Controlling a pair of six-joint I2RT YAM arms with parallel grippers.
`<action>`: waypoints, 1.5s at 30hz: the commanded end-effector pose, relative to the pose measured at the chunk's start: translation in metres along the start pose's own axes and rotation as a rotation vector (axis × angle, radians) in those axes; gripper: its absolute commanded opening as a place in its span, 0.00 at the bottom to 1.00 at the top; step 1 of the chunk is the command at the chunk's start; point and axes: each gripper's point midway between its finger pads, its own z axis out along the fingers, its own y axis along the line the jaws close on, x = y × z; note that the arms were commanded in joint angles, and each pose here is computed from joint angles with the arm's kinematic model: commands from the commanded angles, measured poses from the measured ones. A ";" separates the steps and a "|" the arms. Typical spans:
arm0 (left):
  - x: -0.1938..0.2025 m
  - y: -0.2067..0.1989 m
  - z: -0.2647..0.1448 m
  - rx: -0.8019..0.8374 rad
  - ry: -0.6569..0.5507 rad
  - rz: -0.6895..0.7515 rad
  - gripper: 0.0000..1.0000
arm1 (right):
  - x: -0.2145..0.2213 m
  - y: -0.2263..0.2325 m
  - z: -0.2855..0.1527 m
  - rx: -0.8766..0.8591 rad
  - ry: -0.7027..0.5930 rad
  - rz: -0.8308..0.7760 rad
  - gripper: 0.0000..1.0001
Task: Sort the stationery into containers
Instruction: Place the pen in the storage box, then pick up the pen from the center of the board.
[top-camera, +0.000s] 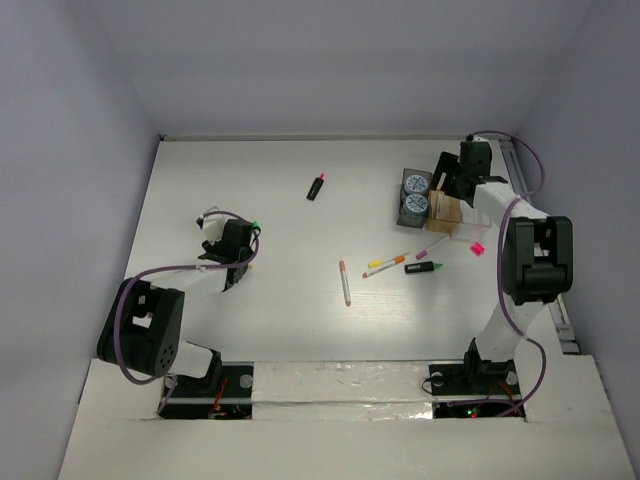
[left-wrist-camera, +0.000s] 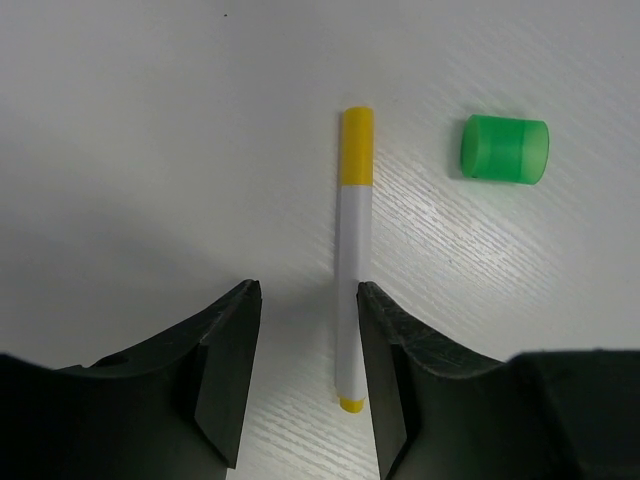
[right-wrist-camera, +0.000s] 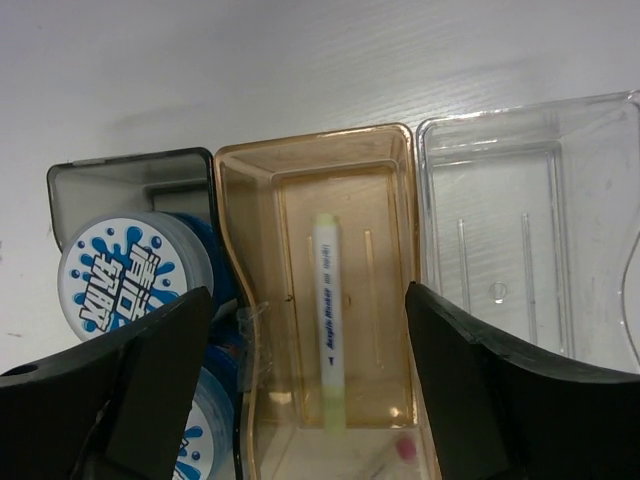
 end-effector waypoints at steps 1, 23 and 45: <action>-0.013 -0.006 0.002 -0.001 -0.029 -0.007 0.40 | -0.023 0.012 -0.015 -0.063 -0.072 0.030 0.85; -0.020 -0.022 0.020 -0.011 -0.016 0.035 0.29 | -0.027 0.096 -0.110 -0.333 -0.210 -0.040 0.85; -0.028 -0.182 -0.161 0.662 -0.067 0.029 0.00 | -0.071 0.091 -0.292 -0.552 -0.501 0.057 0.96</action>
